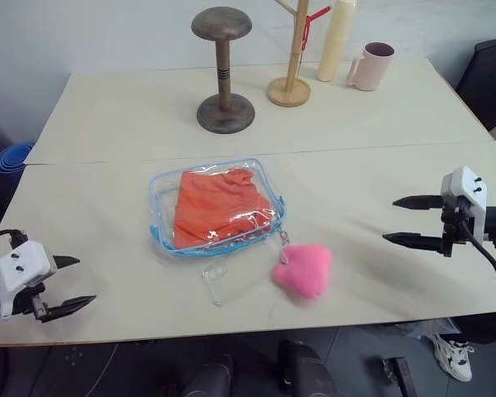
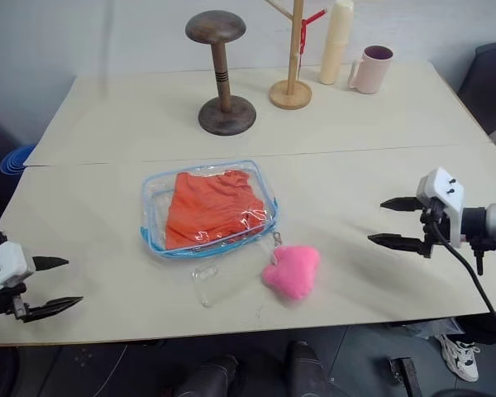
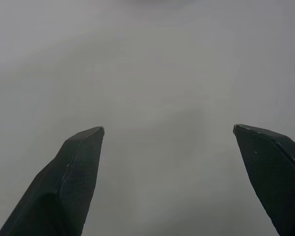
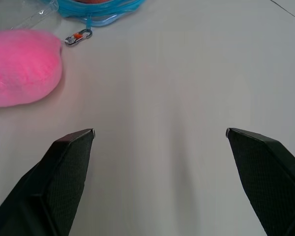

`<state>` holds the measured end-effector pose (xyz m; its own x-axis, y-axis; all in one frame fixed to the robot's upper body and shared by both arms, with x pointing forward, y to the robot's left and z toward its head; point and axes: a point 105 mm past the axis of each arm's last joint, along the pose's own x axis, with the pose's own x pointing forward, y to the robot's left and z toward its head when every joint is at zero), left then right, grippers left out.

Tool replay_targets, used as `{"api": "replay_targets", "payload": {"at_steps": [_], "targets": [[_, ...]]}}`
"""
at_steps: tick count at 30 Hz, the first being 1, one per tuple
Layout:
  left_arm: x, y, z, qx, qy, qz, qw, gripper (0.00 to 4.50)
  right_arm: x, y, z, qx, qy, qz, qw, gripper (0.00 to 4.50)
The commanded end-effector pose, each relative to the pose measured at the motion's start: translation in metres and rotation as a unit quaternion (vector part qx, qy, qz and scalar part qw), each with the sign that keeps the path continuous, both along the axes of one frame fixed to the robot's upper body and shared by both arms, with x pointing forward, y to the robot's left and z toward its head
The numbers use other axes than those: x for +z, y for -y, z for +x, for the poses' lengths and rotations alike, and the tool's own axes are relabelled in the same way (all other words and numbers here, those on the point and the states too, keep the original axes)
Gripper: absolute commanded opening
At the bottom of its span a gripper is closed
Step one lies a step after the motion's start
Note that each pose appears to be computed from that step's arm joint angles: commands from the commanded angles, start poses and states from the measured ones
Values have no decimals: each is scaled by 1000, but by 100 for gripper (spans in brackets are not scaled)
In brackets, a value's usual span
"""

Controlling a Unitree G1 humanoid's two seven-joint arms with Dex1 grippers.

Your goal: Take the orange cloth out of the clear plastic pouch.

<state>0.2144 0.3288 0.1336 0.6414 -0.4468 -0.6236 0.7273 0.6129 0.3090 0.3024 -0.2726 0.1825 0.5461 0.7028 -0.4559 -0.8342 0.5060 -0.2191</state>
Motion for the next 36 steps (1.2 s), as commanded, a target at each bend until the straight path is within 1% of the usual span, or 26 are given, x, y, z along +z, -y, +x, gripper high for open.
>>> {"api": "replay_targets", "payload": {"at_steps": [1,8,10,13,15,17,19,23,25,28,33,36], "targets": [[8,7,6,-4,23,-15,1000,443,4,-2,1,2,7,7,1000,450],[18,17,12,-10,33,-60,998,443,6,-3,-1,-1,-9,21,1000,450],[25,24,14,-16,38,-87,995,443,9,-4,-1,0,-9,22,1000,450],[37,49,13,-55,27,-143,988,443,20,-18,-1,16,-8,40,999,450],[52,81,14,-102,21,-179,978,443,31,-41,0,32,1,52,998,450],[64,113,11,-157,11,-196,968,443,37,-67,2,43,5,58,997,450],[70,138,4,-216,-9,-200,956,443,41,-99,2,51,-19,92,994,450],[63,163,1,-285,-31,-149,946,443,35,-161,-5,88,-85,120,985,450],[62,167,3,-297,-33,-140,944,443,29,-176,-4,81,-112,120,983,450],[60,168,10,-304,-23,-122,945,450,12,-189,-4,75,-134,96,984,391],[62,170,16,-304,-6,-116,946,450,-6,-186,-1,50,-144,65,986,217],[63,170,16,-303,-3,-118,946,450,-9,-182,-4,42,-165,65,983,217]]}}
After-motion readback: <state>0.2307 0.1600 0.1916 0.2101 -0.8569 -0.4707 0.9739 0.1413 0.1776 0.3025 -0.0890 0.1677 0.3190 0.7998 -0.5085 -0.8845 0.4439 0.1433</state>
